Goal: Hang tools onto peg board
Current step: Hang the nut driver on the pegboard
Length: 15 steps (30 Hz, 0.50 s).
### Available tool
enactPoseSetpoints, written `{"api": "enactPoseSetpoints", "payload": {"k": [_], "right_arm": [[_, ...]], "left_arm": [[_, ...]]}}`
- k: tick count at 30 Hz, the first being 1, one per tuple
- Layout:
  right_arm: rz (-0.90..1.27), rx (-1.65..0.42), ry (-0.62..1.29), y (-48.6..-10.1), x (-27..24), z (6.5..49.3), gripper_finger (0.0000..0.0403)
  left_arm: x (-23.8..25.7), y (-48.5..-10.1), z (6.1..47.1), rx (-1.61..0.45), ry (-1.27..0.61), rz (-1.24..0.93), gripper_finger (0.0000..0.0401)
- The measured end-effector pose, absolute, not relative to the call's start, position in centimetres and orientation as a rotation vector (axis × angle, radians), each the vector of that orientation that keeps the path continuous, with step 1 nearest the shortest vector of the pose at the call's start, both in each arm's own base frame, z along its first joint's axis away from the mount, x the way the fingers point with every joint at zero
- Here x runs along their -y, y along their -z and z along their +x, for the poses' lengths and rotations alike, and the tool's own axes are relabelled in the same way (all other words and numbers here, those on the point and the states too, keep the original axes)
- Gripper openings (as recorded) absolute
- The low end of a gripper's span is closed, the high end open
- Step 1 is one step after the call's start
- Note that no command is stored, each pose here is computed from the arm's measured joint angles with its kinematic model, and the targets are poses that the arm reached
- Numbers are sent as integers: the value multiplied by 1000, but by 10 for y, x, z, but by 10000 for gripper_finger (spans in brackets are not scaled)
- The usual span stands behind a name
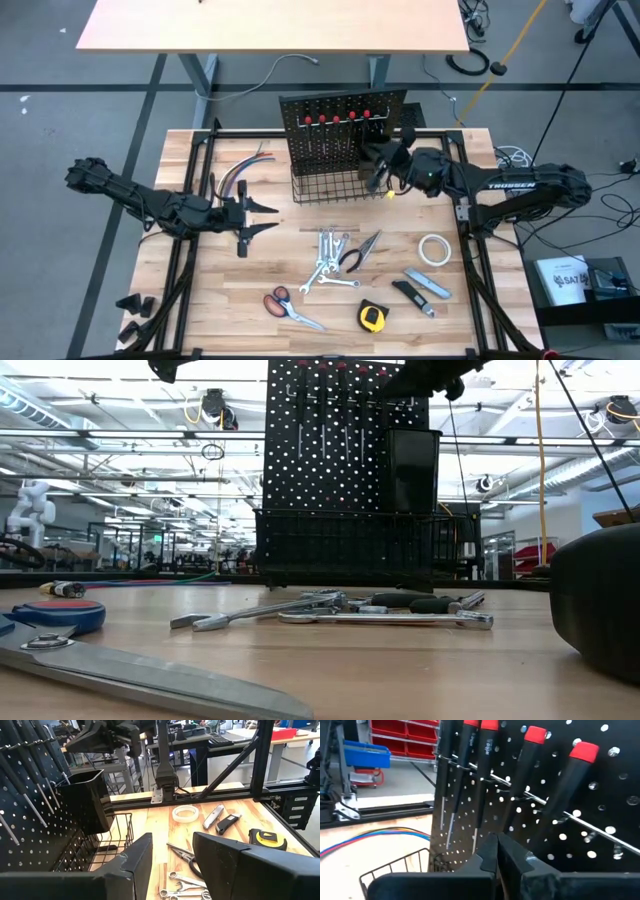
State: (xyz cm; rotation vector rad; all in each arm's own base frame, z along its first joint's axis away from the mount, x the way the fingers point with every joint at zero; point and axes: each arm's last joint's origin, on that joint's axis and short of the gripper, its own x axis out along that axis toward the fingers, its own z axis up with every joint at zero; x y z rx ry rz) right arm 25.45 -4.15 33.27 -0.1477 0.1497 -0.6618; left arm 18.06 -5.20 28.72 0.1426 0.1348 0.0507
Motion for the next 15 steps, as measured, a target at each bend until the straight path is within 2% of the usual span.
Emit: {"api": "enactPoseSetpoints", "payload": {"k": [15], "right_arm": [[-109, -134, 705, -333, 68, 251, 0]], "left_arm": [[52, -287, 181, -136, -50, 164, 148]]}}
